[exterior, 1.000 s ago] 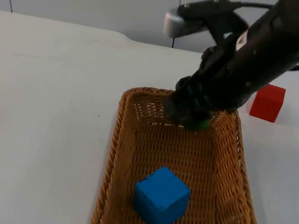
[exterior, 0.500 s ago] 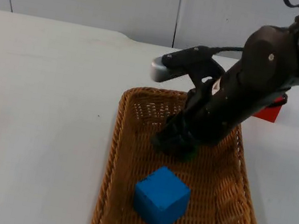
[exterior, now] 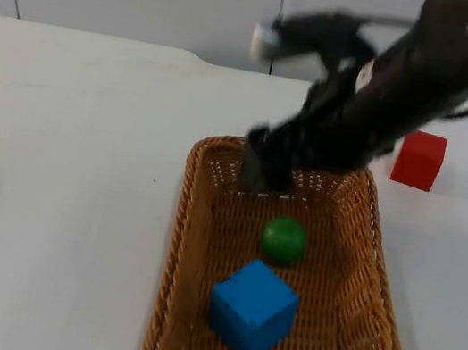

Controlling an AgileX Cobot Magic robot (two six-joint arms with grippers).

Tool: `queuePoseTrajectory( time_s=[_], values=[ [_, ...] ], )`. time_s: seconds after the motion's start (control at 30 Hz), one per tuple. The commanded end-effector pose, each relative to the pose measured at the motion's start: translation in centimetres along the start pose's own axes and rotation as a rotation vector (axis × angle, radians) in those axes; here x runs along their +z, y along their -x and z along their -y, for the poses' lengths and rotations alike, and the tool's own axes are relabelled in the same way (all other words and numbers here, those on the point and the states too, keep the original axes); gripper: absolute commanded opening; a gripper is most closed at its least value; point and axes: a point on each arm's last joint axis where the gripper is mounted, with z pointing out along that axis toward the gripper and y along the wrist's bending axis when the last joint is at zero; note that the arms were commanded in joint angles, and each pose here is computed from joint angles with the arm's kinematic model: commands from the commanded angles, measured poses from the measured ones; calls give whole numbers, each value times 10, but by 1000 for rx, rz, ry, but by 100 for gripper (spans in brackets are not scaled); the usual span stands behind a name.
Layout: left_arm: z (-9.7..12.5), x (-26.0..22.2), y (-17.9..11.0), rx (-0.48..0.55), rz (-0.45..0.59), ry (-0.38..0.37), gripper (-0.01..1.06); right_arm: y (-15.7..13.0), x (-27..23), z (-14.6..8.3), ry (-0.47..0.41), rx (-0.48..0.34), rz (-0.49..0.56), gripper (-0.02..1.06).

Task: Place all geometric objects except the red cube into the basket.

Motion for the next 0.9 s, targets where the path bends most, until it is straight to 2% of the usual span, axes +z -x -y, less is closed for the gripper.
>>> queuePoseTrajectory(
  time_s=[0.0, 0.1, 0.27, 0.6, 0.7, 0.87],
  values=[
    [-1, 0, 0, -10, 7, 1, 105, 13, -29, -3, 6, 6, 67, 85],
    [-1, 0, 0, -10, 7, 1, 105, 29, -89, -5, 5, -2, 174, 85],
    [-1, 0, 0, -10, 7, 1, 105, 35, -138, -7, 0, -19, 260, 85],
    [0, -5, -4, -5, -12, -4, 105, 29, -186, -10, 5, -27, 298, 85],
    [2, -14, -6, 9, 24, -4, 105, 22, -197, -10, 6, -26, 310, 85],
    [7, -56, -14, 29, 203, -6, 105, -12, -220, -13, 1, -23, 354, 85]
  ],
)
